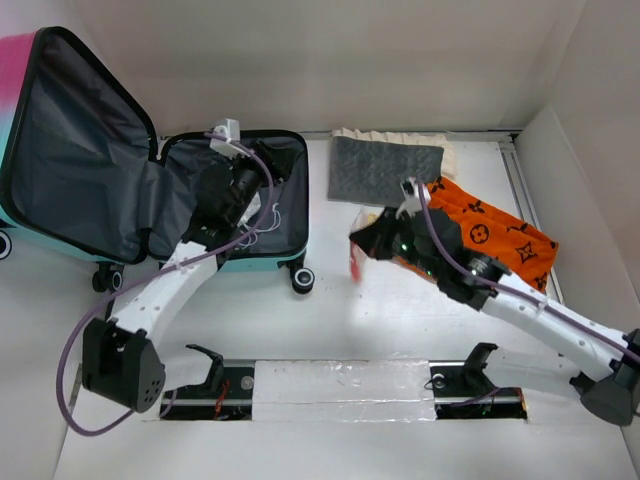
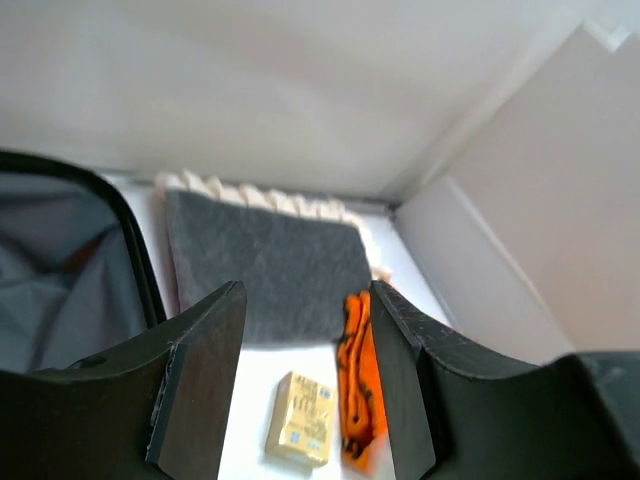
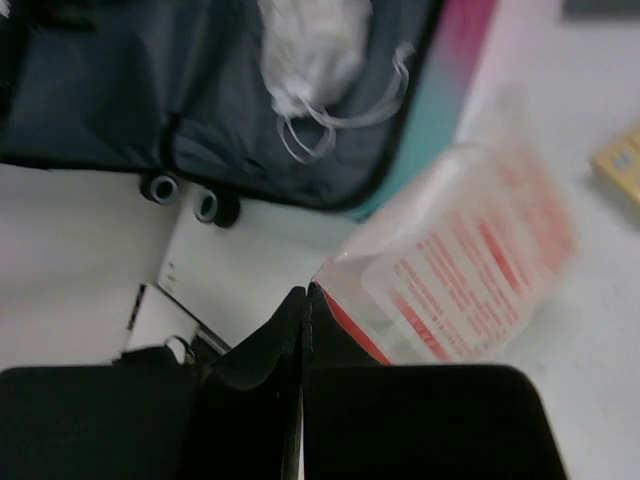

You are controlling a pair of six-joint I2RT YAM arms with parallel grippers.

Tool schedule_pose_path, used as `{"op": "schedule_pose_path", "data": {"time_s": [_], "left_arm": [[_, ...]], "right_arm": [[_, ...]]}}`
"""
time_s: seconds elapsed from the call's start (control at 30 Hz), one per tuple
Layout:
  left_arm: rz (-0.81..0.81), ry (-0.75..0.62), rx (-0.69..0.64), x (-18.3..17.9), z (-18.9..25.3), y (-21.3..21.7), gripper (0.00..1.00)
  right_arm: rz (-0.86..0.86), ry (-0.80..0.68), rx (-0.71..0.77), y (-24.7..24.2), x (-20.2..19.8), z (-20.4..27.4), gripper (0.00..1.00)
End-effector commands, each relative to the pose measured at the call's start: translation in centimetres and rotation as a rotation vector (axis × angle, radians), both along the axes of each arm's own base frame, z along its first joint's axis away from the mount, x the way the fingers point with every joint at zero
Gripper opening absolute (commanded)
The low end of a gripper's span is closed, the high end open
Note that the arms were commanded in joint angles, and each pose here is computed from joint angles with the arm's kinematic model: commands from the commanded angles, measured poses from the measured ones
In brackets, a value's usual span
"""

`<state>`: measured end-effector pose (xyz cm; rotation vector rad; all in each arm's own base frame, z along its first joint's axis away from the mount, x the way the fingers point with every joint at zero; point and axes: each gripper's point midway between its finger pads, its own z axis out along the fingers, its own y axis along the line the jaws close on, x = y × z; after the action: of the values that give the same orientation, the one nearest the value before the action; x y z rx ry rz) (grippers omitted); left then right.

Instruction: Pack the luggage

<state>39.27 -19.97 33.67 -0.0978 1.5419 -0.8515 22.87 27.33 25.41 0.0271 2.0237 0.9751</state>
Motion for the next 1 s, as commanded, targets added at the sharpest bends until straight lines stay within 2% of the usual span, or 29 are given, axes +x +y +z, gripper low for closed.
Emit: {"op": "schedule_pose_path", "data": {"time_s": [0.0,0.07,0.17,0.2,0.23,0.3,0.4,0.43,0.47,0.5,0.53,0.57,0.6,0.63,0.67,0.73,0.77,0.8,0.87,0.9,0.93,0.97], "left_arm": [[0.073,-0.175,-0.102,-2.5,8.4,2.5,0.48],[0.135,-0.199,-0.127,-4.1,9.6,4.3,0.48],[0.229,-0.207,-0.164,-5.6,10.0,6.8,0.49],[0.245,-0.239,-0.186,-7.2,11.2,7.7,0.49],[0.258,-0.246,-0.193,-7.7,11.6,8.2,0.49],[0.279,-0.255,-0.192,-8.5,12.3,8.9,0.51],[0.280,-0.254,-0.192,-9.3,12.5,9.3,0.51],[0.288,-0.274,-0.206,-10.0,12.9,9.7,0.51],[0.287,-0.293,-0.217,-10.4,13.5,9.9,0.51],[0.301,-0.281,-0.214,-10.1,12.9,10.1,0.52],[0.313,-0.280,-0.217,-10.1,12.9,10.3,0.54],[0.317,-0.274,-0.196,-10.1,13.0,10.3,0.55],[0.320,-0.251,-0.171,-9.5,12.4,10.1,0.57],[0.325,-0.246,-0.145,-9.2,12.8,10.1,0.57],[0.315,-0.204,-0.117,-8.0,11.6,9.4,0.58],[0.286,-0.160,-0.085,-6.8,9.9,8.3,0.59],[0.253,-0.140,-0.054,-5.4,8.7,7.2,0.61],[0.206,-0.144,-0.048,-4.7,8.1,6.0,0.63],[0.065,-0.127,-0.015,-3.7,6.9,2.9,0.63],[0.021,-0.062,0.015,-2.0,4.0,0.7,0.63],[0.010,-0.056,0.068,-1.3,2.9,-0.6,0.63],[0.081,-0.055,0.101,-0.3,3.0,-1.0,0.63]], "right_arm": [[0.052,-0.145,0.017,3.0,2.3,5.3,0.00],[0.086,-0.238,0.111,5.0,3.2,10.4,0.00],[0.122,-0.270,0.139,8.4,5.7,11.7,0.00],[0.149,-0.305,0.181,9.6,6.0,14.6,0.00],[0.180,-0.273,0.157,11.7,7.2,12.9,0.00],[0.242,-0.329,0.221,13.8,7.5,16.3,0.00],[0.306,-0.289,0.264,18.2,9.6,14.9,0.00],[0.324,-0.323,0.311,19.2,10.0,17.2,0.00],[0.343,-0.259,0.293,21.7,11.6,13.8,0.00],[0.375,-0.256,0.296,22.9,12.0,13.3,0.05],[0.419,-0.279,0.330,23.6,12.1,15.2,0.23],[0.432,-0.257,0.316,24.4,12.6,14.2,0.51],[0.427,-0.198,0.273,24.7,13.7,11.5,0.59],[0.409,-0.200,0.270,24.0,14.7,11.5,0.69],[0.382,-0.156,0.235,23.1,15.2,9.1,0.74],[0.270,-0.184,0.214,19.3,16.8,10.0,0.75],[0.232,-0.129,0.155,17.6,16.9,6.0,0.75],[0.201,-0.179,0.168,15.3,16.3,8.3,0.75],[0.081,-0.180,0.126,11.2,17.2,7.2,0.75],[0.029,-0.128,0.072,9.2,16.8,3.7,0.74],[-0.019,-0.165,0.077,7.0,16.1,5.5,0.74],[-0.096,-0.168,0.057,4.8,16.3,5.0,0.74]]}}
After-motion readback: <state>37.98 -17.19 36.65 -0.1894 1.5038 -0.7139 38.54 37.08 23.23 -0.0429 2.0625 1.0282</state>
